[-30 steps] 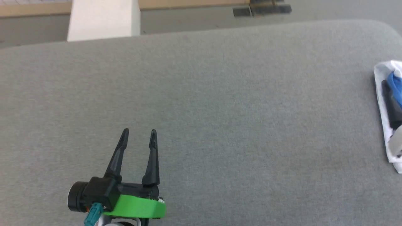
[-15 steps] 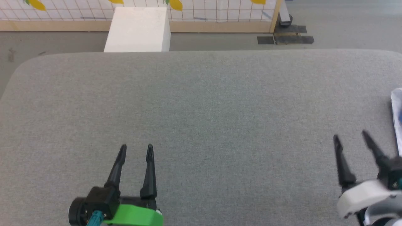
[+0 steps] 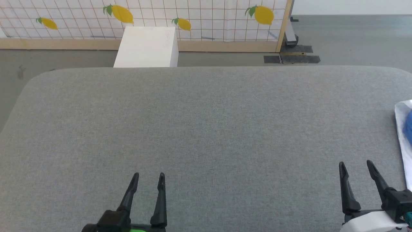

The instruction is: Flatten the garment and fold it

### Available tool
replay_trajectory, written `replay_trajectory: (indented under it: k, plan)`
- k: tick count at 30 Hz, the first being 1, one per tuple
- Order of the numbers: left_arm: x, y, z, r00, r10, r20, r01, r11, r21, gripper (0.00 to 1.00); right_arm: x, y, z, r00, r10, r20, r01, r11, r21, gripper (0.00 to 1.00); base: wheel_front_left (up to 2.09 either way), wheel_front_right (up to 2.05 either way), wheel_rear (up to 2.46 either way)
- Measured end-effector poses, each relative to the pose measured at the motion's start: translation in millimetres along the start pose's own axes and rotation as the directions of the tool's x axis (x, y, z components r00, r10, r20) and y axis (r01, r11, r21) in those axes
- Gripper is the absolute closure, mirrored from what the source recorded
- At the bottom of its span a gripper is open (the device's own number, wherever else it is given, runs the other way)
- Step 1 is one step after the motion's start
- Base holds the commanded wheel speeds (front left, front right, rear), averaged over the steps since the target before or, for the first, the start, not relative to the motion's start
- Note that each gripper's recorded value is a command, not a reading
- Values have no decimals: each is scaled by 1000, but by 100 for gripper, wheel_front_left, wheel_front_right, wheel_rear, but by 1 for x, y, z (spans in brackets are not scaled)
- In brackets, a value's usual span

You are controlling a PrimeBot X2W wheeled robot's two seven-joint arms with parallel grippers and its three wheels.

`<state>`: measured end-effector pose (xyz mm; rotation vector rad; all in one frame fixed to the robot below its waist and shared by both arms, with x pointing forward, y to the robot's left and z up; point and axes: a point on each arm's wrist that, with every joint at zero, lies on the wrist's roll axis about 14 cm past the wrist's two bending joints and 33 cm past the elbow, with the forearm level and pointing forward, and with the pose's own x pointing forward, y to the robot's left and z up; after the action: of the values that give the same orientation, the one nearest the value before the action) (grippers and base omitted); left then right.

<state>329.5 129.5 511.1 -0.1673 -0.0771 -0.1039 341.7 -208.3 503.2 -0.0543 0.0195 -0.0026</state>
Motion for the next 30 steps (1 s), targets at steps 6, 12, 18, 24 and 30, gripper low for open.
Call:
replay_trajectory:
  k: [6, 12, 18, 24, 30]
  plan:
    - [-2, -1, 1, 1000, -1, 3, 1, 1000, -1, 100, -2, 0, -4, 1000, -2, -4, 2, 1000, 16, 100, 0, 0, 0]
    - [-2, -1, 1, 1000, -1, -2, 1, 1000, 0, 100, -2, 1, -4, 1000, 0, -4, 0, 1000, 16, 100, 0, 0, 0]
    - [-2, 1, 0, 1000, 3, -10, -3, 1000, 11, 100, -2, 2, -4, 1000, 6, -10, -5, 1000, 17, 100, 0, 0, 0]
    - [-1, 4, 0, 1000, 11, -15, -10, 1000, 22, 100, -2, 4, -4, 1000, 10, -13, -10, 1000, 19, 100, 0, 0, 0]
    - [1, 7, 0, 1000, 15, -22, -14, 999, 34, 100, -1, 6, -4, 1000, 16, -15, -16, 1000, 20, 100, 0, 0, 0]
